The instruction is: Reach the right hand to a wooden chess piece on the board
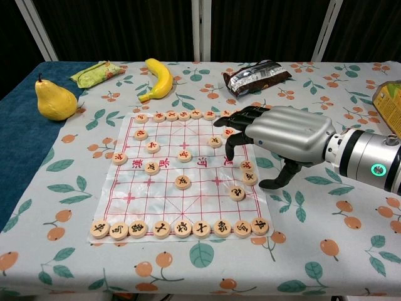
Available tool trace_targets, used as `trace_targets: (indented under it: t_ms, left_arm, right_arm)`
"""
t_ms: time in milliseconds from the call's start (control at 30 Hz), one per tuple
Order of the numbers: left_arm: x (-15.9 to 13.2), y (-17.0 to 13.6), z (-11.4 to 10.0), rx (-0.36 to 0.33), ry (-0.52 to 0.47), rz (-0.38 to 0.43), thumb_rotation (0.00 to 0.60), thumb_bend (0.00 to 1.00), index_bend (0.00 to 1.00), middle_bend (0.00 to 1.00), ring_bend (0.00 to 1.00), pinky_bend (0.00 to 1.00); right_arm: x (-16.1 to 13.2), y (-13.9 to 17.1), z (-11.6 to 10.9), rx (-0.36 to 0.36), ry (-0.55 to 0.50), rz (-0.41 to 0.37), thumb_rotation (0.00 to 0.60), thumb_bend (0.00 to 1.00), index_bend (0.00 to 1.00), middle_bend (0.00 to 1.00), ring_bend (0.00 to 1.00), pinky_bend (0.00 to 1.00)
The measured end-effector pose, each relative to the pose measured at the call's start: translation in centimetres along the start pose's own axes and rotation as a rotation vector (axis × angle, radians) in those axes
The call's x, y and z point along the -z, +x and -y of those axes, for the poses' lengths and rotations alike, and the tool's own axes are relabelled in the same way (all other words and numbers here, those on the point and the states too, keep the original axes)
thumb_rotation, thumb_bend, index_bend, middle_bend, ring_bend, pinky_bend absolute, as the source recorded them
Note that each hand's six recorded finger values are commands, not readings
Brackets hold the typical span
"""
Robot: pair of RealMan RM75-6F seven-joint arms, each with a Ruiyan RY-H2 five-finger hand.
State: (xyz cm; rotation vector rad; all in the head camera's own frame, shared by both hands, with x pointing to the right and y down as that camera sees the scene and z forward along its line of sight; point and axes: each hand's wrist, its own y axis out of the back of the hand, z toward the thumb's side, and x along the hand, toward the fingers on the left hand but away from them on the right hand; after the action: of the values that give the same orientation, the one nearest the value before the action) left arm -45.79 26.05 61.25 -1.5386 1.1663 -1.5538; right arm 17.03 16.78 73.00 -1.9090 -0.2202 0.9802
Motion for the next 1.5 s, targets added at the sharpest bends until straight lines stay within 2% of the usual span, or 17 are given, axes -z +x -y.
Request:
trace_targets:
  t_ms: [900, 1500]
  left_arm:
    - [0.3, -0.1, 0.2, 0.005, -0.005, -0.003, 0.600, 0.13, 0.02, 0.02, 0.00, 0.00]
    - [0.3, -0.1, -0.1, -0.005, -0.006, -0.002, 0.600, 0.13, 0.02, 0.02, 0.00, 0.00]
  right_arm:
    - [-0.2, -0.8, 0.7, -0.026, -0.013, 0.008, 0.600, 0.21, 0.54, 0.00, 0.00, 0.00]
    - [0.8, -1.4, -0.6, 0.029, -0.048, 0.038, 0.600, 0.21, 0.55, 0.00, 0.00, 0.00]
